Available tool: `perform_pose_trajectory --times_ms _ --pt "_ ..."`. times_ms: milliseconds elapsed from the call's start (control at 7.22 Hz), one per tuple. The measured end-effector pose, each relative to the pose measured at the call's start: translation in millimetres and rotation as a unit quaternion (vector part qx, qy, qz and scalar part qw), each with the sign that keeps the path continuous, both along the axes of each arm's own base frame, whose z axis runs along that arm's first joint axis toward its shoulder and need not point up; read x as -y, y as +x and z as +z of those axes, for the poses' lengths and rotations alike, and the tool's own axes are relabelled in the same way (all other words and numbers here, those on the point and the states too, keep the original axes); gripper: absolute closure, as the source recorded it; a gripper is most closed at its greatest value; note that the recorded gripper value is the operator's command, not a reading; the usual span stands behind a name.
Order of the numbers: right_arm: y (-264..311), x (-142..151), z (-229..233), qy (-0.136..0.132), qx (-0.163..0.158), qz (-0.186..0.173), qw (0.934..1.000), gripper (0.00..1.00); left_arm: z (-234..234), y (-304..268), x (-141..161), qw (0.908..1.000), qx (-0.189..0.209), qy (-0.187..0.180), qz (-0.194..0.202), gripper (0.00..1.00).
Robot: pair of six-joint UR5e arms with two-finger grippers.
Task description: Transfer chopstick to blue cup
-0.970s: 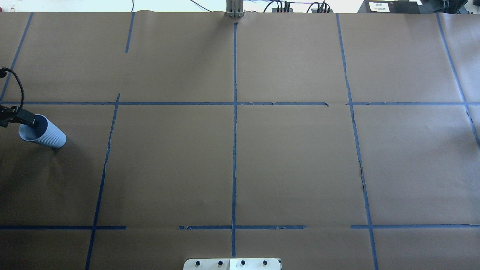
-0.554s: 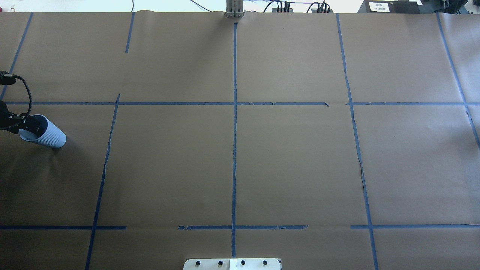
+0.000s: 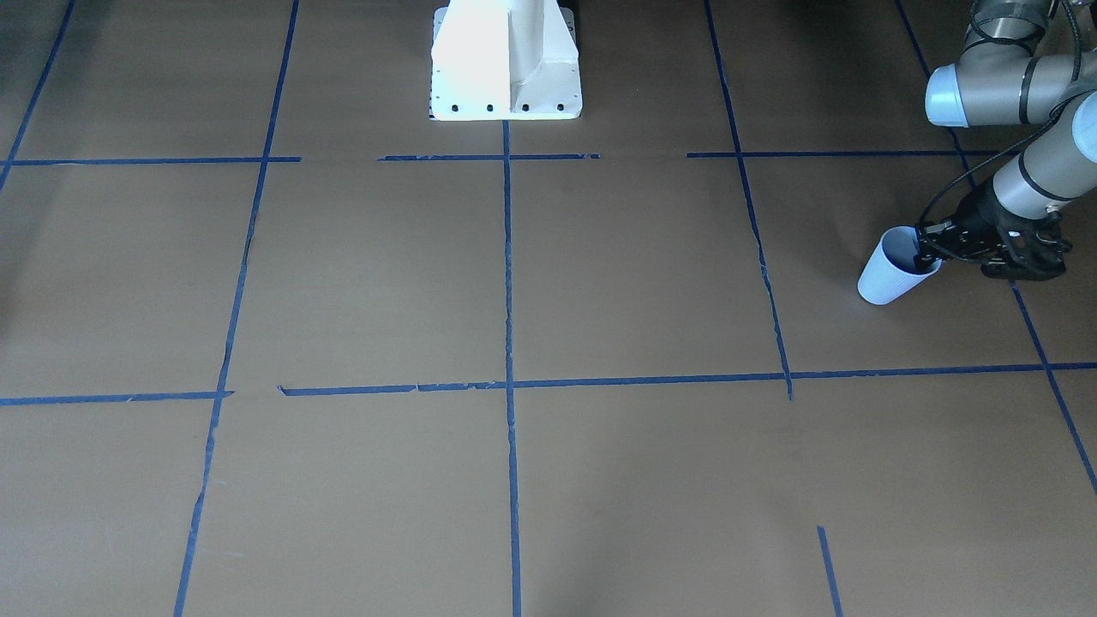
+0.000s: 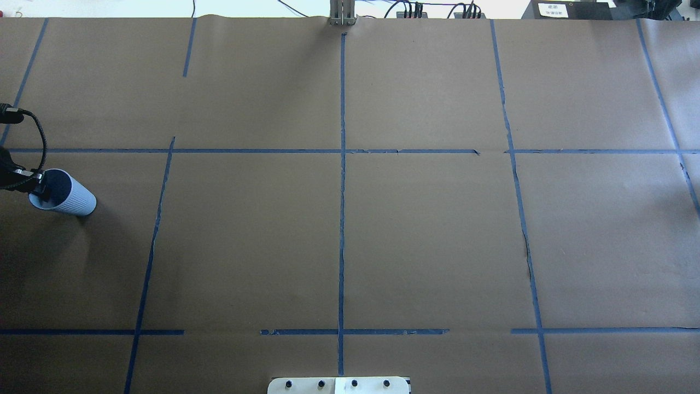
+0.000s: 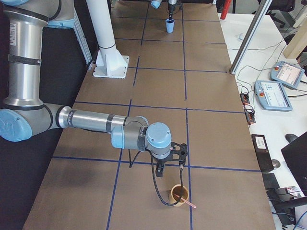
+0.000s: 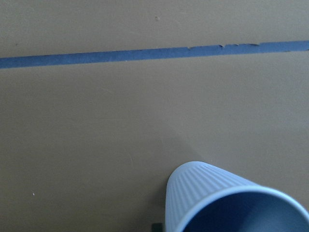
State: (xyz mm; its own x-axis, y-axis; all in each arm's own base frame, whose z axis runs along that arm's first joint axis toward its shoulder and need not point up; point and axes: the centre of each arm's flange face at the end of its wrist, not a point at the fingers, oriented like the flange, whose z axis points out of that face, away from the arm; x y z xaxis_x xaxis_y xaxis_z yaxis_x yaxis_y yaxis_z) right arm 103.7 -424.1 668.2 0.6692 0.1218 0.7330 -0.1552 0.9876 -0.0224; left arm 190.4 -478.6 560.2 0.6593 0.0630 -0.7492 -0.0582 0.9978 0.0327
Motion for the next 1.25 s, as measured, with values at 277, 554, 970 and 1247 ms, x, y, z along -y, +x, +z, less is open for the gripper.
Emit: perform_pose_trajectory --times_ms 277,554,970,1247 --pt "1 1 -8 0.007 -0.002 0.0 1.0 0.0 -76 -6 -4 0.9996 -0.013 -0.023 0.004 1.0" --pt "0 1 -14 0.011 -0.003 0.0 0.9999 0.0 -203 10 1 0.9978 -0.016 -0.062 -0.015 1.0" --pt "0 1 -17 0.012 0.0 0.003 0.9999 0.0 -347 144 -33 0.991 -0.026 -0.123 -0.046 1.0" --pt "0 4 -29 0.021 0.0 0.005 0.9998 0.0 -400 239 -48 0.9887 -0.032 -0.133 -0.062 1.0"
